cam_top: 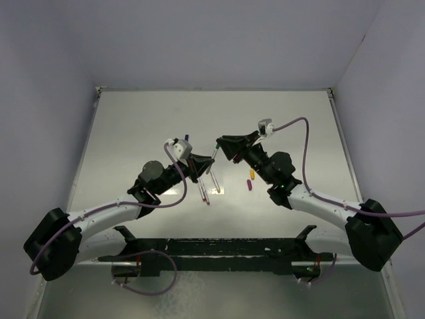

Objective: Insert the pens into the pen caps

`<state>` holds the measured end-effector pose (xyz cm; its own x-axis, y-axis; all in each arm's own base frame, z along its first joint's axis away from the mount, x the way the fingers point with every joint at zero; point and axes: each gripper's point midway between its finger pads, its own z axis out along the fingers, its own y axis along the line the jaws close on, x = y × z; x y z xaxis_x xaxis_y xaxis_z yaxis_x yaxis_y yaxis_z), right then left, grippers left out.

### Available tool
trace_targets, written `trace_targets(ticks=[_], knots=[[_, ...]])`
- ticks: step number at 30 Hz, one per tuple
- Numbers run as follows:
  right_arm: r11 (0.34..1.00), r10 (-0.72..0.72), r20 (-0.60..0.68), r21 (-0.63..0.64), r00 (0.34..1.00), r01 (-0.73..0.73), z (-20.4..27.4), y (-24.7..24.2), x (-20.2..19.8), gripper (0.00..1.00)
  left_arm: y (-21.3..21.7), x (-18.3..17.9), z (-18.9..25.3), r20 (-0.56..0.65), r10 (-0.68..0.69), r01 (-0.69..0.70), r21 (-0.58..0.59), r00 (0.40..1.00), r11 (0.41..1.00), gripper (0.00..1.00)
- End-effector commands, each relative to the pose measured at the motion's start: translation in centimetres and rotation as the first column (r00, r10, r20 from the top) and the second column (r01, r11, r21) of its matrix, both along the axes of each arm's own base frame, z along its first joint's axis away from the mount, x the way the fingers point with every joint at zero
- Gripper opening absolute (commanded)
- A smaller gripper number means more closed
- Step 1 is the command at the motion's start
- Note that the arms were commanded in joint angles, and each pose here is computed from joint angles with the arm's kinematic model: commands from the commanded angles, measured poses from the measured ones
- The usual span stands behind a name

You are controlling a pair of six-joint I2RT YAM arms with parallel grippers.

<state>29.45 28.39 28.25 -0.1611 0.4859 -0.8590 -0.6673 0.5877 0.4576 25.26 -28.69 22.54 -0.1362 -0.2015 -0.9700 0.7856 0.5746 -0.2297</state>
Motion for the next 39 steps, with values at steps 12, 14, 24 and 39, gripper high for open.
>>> trace_targets(ticks=[12,14,24,39], knots=[[0.996,0.081,0.041,0.029,0.996,-0.082,1.9,1.5,-0.5,0.00,-0.5,1.0,3.1,0.077,0.019,-0.013,-0.085,0.997,0.996,0.00],[0.997,0.074,0.010,0.012,0.997,-0.074,1.0,1.6,-0.2,0.00,-0.4,1.3,3.8,0.092,0.036,-0.026,-0.100,0.995,0.995,0.00],[0.995,0.093,-0.104,-0.030,0.990,-0.097,-3.5,2.6,0.3,0.00,-0.7,2.0,8.3,0.178,0.044,-0.017,-0.153,0.983,0.988,0.00],[0.999,0.050,0.031,-0.022,0.998,-0.049,1.7,2.2,1.1,0.33,0.3,2.0,-0.2,-0.012,0.076,-0.077,-0.027,0.997,0.997,0.00]])
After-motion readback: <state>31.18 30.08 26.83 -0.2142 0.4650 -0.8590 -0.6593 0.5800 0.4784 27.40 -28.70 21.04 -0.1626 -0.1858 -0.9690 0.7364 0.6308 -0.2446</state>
